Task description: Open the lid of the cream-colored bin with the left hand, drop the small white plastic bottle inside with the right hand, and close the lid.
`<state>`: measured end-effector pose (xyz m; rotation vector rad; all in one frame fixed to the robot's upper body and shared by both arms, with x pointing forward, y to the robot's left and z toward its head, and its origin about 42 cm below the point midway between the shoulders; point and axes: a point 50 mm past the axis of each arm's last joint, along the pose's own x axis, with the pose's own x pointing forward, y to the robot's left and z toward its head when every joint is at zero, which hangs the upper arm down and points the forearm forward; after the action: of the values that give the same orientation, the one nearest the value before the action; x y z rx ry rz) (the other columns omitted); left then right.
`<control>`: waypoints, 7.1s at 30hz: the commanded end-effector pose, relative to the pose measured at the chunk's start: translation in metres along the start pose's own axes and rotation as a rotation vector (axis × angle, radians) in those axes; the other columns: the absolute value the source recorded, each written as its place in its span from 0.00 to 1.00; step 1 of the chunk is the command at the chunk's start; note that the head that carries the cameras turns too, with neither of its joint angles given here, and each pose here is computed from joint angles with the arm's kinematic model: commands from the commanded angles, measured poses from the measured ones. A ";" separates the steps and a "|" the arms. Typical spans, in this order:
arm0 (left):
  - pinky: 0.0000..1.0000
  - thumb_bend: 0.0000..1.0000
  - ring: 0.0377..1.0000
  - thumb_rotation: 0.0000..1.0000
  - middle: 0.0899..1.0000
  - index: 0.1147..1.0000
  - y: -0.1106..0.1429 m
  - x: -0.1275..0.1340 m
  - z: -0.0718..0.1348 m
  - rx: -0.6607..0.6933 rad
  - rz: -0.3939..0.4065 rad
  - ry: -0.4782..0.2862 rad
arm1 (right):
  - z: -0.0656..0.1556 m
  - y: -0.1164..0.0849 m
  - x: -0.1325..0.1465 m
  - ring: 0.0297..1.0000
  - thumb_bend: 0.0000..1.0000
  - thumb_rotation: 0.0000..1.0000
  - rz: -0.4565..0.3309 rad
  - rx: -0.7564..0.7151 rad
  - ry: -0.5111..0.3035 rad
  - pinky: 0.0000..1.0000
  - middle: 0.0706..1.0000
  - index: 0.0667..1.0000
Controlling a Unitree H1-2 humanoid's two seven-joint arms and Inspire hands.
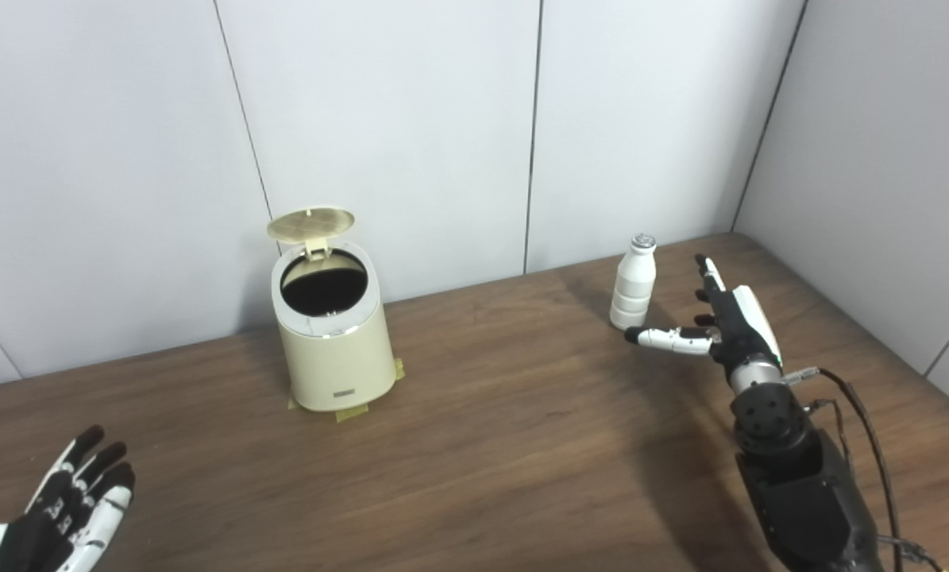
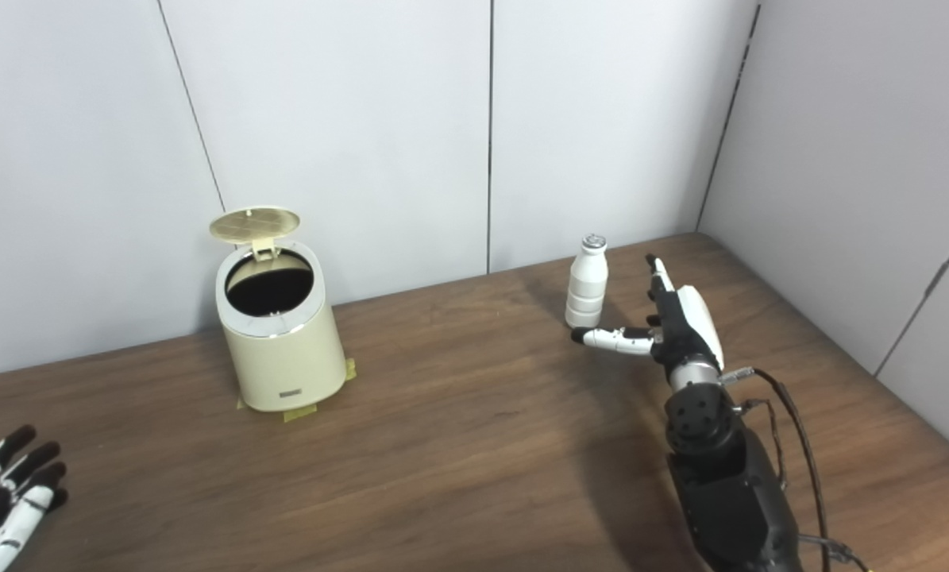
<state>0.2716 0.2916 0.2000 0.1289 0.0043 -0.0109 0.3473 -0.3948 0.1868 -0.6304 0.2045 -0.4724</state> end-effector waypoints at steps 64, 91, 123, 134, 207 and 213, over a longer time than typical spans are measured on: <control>1.00 0.18 0.97 0.08 0.96 1.00 -0.012 -0.001 0.044 0.093 -0.132 -0.126 | 0.061 0.015 0.075 0.42 0.50 0.00 -0.294 -0.013 -0.200 0.44 0.42 0.51; 1.00 0.18 0.96 0.02 0.95 1.00 -0.007 0.003 0.049 0.104 -0.117 -0.132 | 0.061 0.011 0.072 0.47 0.51 0.00 -0.291 -0.012 -0.187 0.61 0.39 0.51; 1.00 0.17 0.97 0.00 0.96 1.00 -0.005 0.013 0.054 0.101 -0.094 -0.134 | 0.054 0.003 0.069 0.49 0.52 0.00 -0.305 -0.025 -0.185 0.62 0.41 0.45; 1.00 0.19 0.97 0.00 0.96 1.00 -0.004 0.011 0.056 0.098 -0.092 -0.132 | 0.055 0.004 0.069 0.50 0.52 0.00 -0.294 -0.026 -0.194 0.65 0.41 0.45; 1.00 0.18 0.97 0.00 0.95 1.00 -0.003 0.015 0.060 0.115 -0.101 -0.141 | 0.051 -0.021 0.059 0.75 0.98 0.11 -0.141 -0.172 -0.133 0.58 0.92 0.99; 1.00 0.17 0.97 0.00 0.95 1.00 -0.002 0.014 0.059 0.128 -0.102 -0.140 | 0.061 -0.020 0.058 1.00 1.00 0.24 -0.043 -0.203 -0.155 0.83 1.00 1.00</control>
<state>0.2815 0.2783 0.2431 0.2253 -0.0767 -0.1327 0.4020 -0.4030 0.2119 -0.8394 0.1714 -0.4182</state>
